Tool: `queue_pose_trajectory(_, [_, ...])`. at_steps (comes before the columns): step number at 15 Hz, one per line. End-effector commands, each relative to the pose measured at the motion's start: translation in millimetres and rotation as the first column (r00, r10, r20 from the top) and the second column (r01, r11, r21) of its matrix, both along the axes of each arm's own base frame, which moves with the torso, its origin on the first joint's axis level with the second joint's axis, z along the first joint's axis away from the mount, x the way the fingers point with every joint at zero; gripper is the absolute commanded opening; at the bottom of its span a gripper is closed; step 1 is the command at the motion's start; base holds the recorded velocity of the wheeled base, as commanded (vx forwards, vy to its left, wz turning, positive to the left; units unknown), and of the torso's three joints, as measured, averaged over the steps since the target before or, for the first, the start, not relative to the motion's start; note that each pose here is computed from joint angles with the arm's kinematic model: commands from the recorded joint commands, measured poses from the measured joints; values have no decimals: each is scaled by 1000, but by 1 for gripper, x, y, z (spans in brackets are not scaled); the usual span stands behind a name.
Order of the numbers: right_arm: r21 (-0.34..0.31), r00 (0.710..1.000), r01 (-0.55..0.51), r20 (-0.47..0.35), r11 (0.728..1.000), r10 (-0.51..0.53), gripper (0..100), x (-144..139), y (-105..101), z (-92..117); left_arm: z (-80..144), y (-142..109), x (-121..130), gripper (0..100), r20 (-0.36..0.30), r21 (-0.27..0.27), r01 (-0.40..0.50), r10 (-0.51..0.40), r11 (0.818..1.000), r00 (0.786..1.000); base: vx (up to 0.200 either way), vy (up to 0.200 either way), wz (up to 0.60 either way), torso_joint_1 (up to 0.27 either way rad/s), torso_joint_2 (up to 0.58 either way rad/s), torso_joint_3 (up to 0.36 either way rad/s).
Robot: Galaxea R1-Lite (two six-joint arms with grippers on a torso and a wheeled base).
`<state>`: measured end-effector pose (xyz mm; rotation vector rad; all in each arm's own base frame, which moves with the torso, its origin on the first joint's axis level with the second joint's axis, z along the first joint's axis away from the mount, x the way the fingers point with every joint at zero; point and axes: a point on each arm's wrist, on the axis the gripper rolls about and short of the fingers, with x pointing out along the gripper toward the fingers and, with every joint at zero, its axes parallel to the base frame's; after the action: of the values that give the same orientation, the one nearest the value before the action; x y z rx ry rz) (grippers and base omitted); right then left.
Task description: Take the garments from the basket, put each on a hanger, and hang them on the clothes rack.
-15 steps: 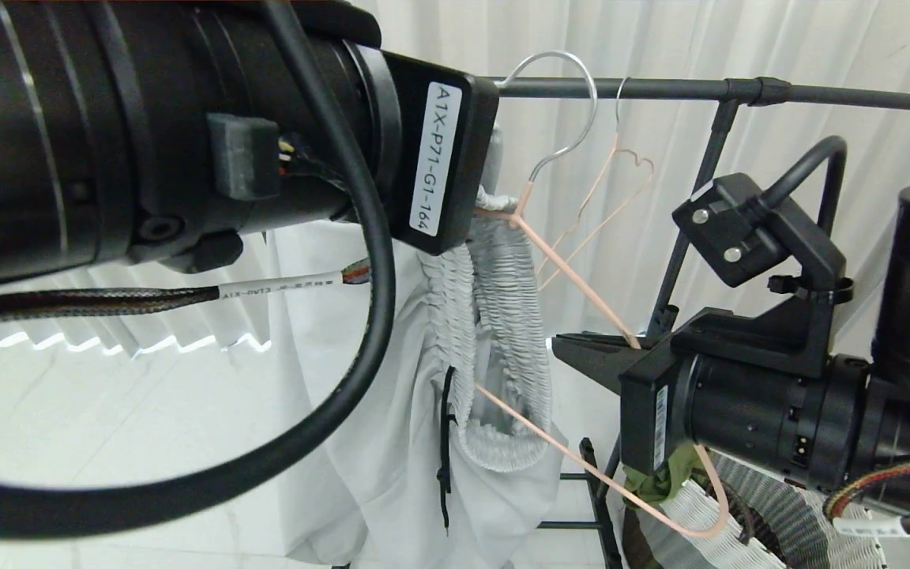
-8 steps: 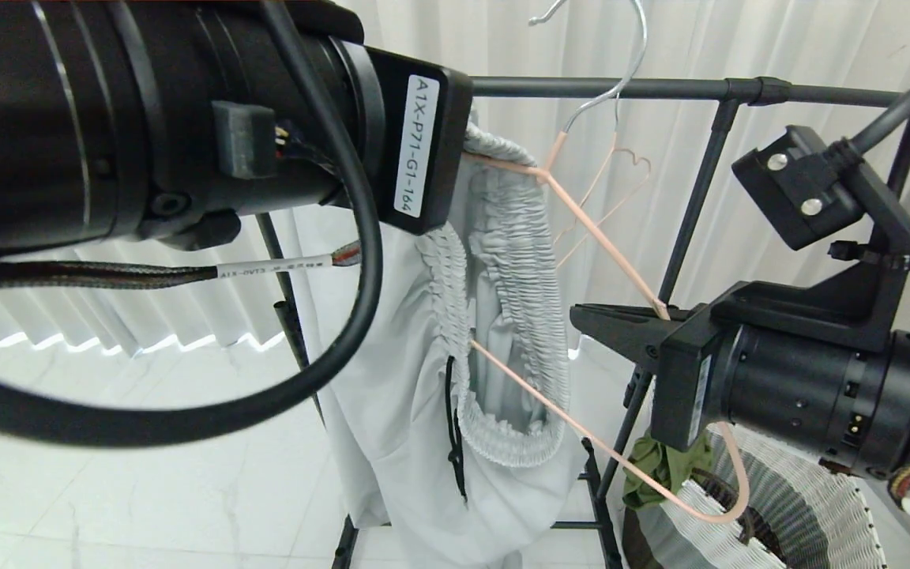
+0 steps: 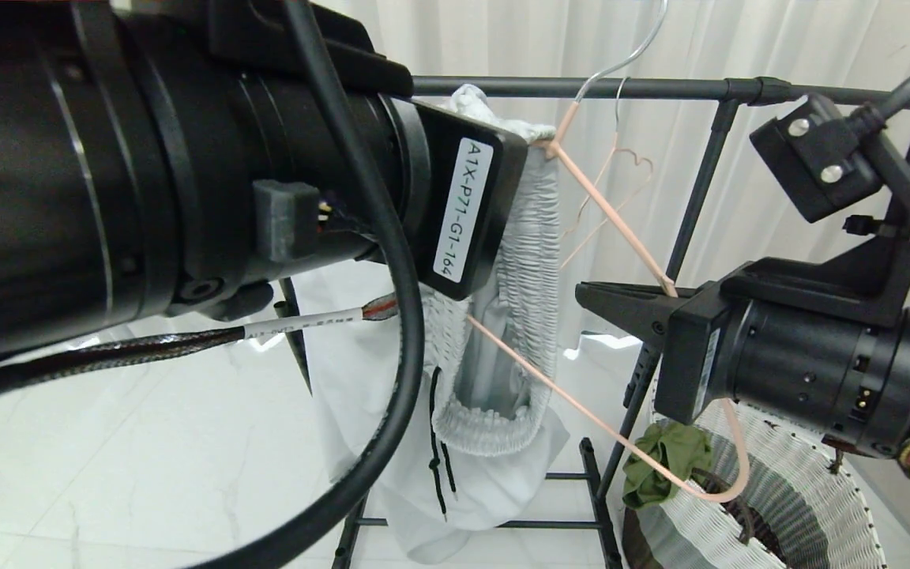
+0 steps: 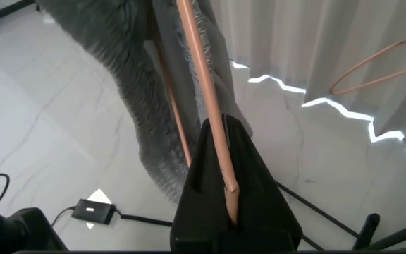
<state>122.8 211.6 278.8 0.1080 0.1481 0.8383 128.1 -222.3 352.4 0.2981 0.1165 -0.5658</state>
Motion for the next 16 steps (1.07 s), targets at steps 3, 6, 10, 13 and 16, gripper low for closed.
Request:
queue_pose_trajectory(3, [21,999,14,35,1000,-14,0,5,-1,12,-1,0,0,0,-1,4,0,0,1000,1000,0,0,0,0,0,0])
queue_pose_trajectory(6, [18,999,17,47,1000,-18,0,5,-1,13,-1,0,0,0,2,8,1,-1,1000,1000,0,0,0,0,0,0])
queue_pose_trajectory(10, [27,996,12,93,1000,-15,0,5,-1,19,-1,0,0,100,3,9,3,-3,1000,1000,0,0,0,0,0,0])
queue_pose_trajectory(13, [22,991,15,133,1000,-17,0,5,-1,21,-1,0,0,100,2,10,3,-3,1000,1000,0,0,0,0,0,0])
queue_pose_trajectory(16, [30,986,21,166,999,-25,0,6,-1,23,-1,3,-2,100,3,5,2,-2,1000,1000,0,0,0,0,0,0])
